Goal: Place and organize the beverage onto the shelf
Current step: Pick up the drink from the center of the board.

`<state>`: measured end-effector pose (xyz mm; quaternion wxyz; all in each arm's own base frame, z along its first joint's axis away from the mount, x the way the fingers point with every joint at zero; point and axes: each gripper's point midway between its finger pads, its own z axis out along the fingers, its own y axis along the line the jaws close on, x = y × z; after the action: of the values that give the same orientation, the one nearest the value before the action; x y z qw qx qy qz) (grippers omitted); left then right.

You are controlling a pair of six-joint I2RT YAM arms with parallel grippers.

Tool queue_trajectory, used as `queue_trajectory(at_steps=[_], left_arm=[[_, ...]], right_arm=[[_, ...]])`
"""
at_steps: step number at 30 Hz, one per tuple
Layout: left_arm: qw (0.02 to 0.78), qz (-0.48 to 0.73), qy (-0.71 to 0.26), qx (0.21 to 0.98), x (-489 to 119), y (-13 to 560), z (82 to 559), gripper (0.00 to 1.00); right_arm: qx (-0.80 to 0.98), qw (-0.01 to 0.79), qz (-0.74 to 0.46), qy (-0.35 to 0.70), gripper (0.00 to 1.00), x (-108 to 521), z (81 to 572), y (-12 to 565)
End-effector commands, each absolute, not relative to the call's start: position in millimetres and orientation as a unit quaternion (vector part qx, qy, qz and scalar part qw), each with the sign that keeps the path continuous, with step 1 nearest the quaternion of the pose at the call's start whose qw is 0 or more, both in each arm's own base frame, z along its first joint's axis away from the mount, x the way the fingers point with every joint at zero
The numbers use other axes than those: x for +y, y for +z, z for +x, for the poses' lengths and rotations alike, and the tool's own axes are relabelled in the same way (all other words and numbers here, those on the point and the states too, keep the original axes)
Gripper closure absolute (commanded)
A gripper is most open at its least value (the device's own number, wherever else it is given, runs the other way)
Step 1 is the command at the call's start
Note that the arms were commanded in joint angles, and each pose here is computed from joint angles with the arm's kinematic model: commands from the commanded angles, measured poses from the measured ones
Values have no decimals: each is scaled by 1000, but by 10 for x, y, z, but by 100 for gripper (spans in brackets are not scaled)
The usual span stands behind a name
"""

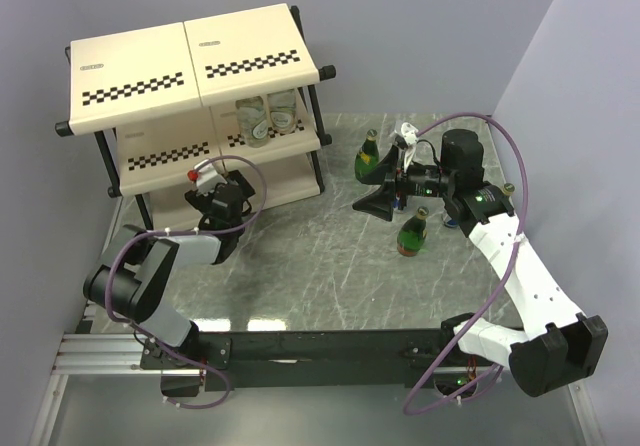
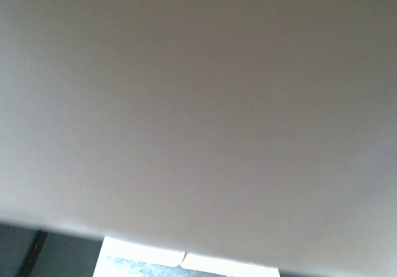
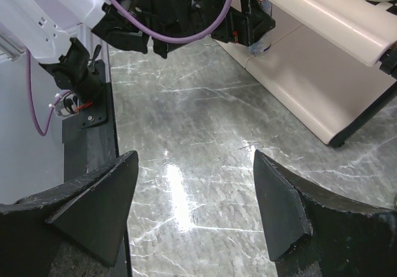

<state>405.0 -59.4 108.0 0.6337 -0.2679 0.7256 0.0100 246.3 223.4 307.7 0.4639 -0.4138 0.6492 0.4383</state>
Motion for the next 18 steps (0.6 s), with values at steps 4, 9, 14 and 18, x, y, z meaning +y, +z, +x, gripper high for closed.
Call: queue_trajectory(at_steps=[4, 9, 14, 18], left_arm=[[599, -253, -48, 758, -873, 993, 4096, 0], [591, -249, -32, 767, -855, 1005, 4101, 1], [596, -240, -40, 765, -871, 1062, 4080, 0], [598, -223, -44, 768, -897, 1122, 4065, 0]], right_arm=[[627, 484, -426, 437, 19, 2215, 2421, 3207], [625, 486, -427, 437, 19, 2213, 2419, 3223], [625, 485, -427, 438, 19, 2214, 2417, 3218], [625, 486, -427, 438, 19, 2211, 2417, 3219]])
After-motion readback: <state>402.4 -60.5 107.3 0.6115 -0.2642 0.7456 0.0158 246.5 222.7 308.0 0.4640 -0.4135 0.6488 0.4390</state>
